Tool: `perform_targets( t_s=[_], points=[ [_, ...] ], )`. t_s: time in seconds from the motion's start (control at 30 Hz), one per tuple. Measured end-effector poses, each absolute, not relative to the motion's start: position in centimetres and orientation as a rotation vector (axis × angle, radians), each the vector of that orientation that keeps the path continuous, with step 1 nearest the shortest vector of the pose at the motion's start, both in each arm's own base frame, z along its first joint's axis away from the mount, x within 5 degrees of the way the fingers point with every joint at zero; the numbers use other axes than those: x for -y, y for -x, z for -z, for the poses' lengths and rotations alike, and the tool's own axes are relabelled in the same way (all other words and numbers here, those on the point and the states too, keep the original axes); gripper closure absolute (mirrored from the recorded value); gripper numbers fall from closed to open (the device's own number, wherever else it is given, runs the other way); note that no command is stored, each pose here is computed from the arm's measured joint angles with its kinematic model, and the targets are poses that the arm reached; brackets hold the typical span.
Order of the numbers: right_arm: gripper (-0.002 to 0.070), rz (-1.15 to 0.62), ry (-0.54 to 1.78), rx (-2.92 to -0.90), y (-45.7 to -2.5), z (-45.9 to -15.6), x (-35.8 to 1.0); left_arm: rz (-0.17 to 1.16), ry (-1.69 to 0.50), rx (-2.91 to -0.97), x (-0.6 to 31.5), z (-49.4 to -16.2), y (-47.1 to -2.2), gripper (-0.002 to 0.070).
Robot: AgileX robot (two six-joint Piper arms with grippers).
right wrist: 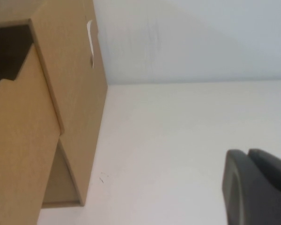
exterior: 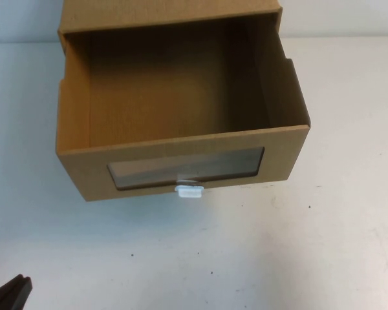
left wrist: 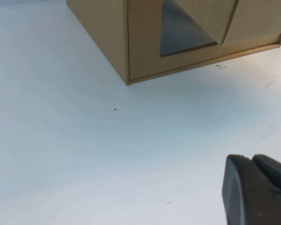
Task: Open the shoe box
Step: 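Pull the top drawer of the cardboard box fully open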
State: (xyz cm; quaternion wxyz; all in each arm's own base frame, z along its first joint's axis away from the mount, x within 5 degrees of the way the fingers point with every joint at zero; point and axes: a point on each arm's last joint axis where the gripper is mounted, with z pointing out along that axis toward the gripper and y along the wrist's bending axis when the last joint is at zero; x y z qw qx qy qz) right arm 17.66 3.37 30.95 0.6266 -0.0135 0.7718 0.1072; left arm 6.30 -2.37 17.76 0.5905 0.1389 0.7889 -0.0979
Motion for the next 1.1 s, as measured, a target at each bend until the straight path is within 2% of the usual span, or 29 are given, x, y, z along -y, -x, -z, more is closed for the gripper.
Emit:
perform_targets(
  t_s=[0.33, 0.5, 0.6, 0.87, 1.1],
  points=[
    [0.0689, -0.221, 0.055, -1.799, -18.6, -30.2, -3.5, 0.229, -0.324, -1.839, 2.4, -17.7, -6.3, 0.068],
    [0.0689, -0.14, 0.13, -1.766, -16.3, -30.5, -2.8, 0.229, -0.324, -1.839, 2.4, -17.7, -6.3, 0.068],
    [0.0689, -0.098, 0.096, -1.754, -13.9, -28.8, -1.7, 0.229, -0.324, -1.839, 2.4, -17.7, -6.3, 0.068],
    [0.0689, -0.009, -0.005, -1.679, -7.6, -20.6, 0.0, 0.229, -0.324, -1.839, 2.4, -17.7, -6.3, 0.068],
    [0.0689, -0.008, -0.006, -1.656, -5.7, -19.2, -0.1, 0.229, -0.324, -1.839, 2.4, -17.7, -6.3, 0.068]
  ],
)
